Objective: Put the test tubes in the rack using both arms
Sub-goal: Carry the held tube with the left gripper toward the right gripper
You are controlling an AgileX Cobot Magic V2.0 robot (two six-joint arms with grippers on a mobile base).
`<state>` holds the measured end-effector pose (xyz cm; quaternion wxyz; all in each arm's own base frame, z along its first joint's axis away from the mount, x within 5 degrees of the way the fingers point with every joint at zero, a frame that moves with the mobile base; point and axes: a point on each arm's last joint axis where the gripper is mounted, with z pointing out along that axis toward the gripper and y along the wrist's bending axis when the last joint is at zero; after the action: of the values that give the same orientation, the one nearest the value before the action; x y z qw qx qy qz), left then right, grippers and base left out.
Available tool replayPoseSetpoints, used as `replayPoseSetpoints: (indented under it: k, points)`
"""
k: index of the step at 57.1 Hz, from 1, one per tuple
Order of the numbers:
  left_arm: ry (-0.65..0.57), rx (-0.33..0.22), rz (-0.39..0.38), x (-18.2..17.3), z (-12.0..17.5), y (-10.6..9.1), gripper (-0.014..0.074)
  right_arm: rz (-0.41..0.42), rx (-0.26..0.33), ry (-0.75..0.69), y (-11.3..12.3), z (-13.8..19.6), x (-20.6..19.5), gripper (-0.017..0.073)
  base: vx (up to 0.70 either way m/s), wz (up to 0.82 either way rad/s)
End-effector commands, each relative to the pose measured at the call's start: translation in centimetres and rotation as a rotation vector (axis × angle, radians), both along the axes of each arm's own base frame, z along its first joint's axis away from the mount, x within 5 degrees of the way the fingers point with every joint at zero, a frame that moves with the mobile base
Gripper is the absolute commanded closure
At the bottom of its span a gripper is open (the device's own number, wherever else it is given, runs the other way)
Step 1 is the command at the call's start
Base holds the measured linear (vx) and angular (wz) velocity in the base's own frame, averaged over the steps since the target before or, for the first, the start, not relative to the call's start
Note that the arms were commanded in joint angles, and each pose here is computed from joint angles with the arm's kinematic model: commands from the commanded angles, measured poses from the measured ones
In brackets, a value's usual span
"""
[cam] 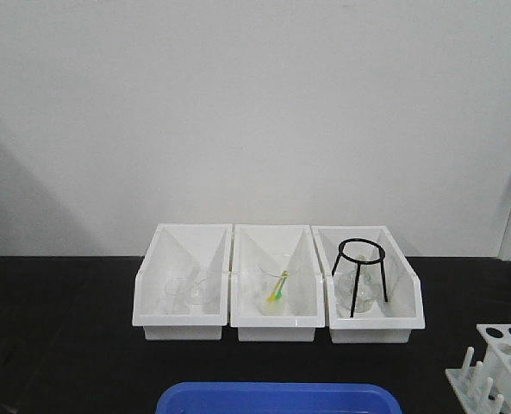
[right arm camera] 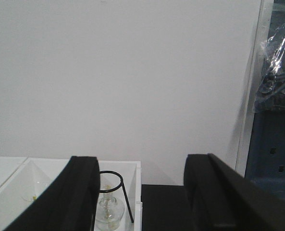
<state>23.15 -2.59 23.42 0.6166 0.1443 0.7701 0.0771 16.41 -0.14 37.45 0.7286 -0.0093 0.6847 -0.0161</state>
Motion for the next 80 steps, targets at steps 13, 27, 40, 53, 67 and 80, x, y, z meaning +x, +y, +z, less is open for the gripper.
replayPoseSetpoints:
  k: [13,27,40,53,67,80]
  points:
    - [-0.123,-0.102,-0.05,0.3,10.9,-0.7,0.0616,0.018,-0.006,-0.051,0.3,1.2,0.4,0.012,0.0,0.0]
    - [-0.14,-0.13,-0.172,0.1,15.9,-3.2,0.0616,0.23,-0.109,0.02,4.6,-0.7,3.1,0.012,0.0,0.0]
    - [-0.127,-0.237,-0.347,-1.4,16.9,-7.4,0.0616,0.48,-0.126,0.056,10.7,-2.9,4.3,0.012,0.0,0.0]
    - [-0.064,-0.356,-0.471,-2.8,16.7,-10.6,0.0616,0.7,-0.091,0.045,16.2,-4.2,3.0,0.012,0.0,0.0]
    - [-0.044,-0.384,-0.565,-3.6,16.2,-13.4,0.0614,0.867,-0.064,-0.021,19.7,-4.1,0.5,0.012,0.0,0.0]
    - [-0.027,-0.382,-0.653,-4.6,15.6,-15.8,0.0614,0.893,-0.019,-0.048,20.1,-3.8,-0.1,0.012,0.0,0.0]
